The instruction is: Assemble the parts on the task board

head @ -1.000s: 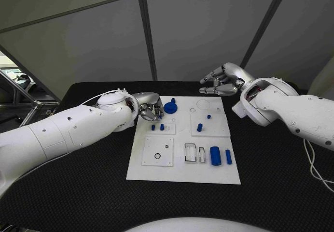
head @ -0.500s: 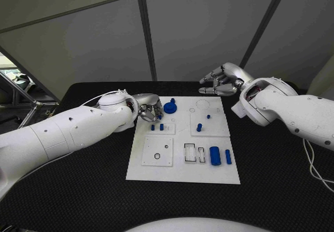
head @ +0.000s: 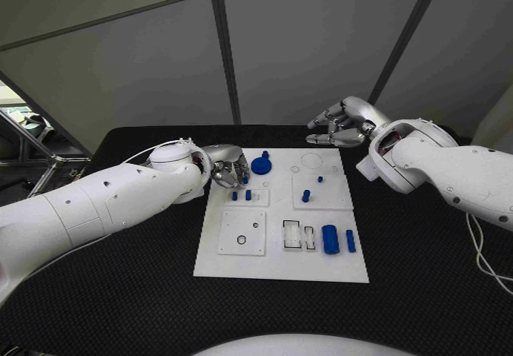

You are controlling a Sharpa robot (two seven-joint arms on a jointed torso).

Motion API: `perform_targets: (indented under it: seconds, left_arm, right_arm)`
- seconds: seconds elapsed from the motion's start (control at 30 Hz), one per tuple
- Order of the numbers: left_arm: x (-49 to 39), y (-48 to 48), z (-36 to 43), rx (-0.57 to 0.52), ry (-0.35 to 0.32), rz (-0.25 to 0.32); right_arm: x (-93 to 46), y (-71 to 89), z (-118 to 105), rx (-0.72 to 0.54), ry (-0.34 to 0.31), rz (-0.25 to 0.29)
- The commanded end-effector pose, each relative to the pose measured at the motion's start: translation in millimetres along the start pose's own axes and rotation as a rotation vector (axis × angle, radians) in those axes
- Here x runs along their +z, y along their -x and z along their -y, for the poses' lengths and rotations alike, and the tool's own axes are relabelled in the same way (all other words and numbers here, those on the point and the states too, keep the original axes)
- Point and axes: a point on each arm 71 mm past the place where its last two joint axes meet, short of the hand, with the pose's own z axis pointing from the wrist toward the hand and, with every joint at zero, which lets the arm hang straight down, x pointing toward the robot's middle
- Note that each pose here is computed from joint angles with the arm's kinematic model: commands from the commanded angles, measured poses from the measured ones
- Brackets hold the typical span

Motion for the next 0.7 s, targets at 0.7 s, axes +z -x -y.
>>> perform_targets:
  seconds: [0.7]
  left_arm:
    - [-44.3,39.5,-36.2,-0.374,-0.036,0.251]
  right_arm:
    - [-7.7,-23.5,18.7,-0.410,-0.018,-0.160]
